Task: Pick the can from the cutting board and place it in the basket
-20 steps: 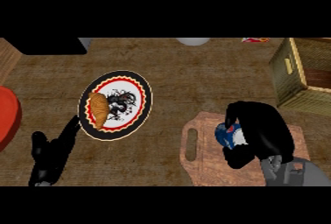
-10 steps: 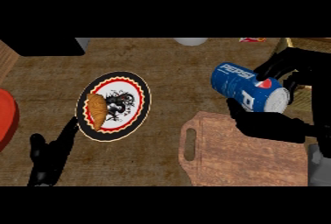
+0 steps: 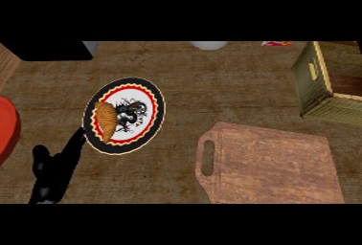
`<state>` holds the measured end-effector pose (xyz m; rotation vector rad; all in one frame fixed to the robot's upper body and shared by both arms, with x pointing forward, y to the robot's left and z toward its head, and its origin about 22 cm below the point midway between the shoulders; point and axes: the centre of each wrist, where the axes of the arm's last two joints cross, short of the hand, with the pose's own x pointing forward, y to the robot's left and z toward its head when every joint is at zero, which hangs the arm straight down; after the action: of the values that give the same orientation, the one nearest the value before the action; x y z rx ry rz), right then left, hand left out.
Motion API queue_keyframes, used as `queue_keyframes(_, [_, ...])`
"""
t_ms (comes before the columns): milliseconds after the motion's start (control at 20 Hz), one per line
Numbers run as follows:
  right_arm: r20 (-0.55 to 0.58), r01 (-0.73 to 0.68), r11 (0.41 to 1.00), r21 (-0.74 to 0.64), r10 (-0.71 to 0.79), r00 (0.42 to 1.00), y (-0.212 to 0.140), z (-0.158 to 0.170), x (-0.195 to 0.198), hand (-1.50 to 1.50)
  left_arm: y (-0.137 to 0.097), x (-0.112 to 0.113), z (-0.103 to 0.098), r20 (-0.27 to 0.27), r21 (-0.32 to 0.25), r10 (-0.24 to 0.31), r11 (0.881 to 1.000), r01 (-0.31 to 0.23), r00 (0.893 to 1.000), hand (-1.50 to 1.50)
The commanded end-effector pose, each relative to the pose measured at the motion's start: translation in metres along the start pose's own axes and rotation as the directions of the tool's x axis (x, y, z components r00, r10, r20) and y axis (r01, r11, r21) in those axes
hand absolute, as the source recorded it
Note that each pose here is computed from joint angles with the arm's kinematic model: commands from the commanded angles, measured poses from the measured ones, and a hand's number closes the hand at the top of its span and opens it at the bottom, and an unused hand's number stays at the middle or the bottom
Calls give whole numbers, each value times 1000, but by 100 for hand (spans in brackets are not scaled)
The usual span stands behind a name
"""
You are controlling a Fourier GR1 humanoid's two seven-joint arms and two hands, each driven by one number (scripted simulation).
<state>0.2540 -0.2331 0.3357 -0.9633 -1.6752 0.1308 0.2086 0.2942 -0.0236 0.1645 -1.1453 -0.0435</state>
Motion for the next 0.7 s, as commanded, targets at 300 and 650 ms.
queue_keyframes(300, [-178,-56,997,-47,46,983,-74,-80,-10,150,6,-36,3,-126,-7,14,1000,-15,992,0])
queue_keyframes(650, [-198,-125,991,-37,115,973,-65,-118,-34,150,13,-18,-1,-108,-17,-3,1000,1,994,0])
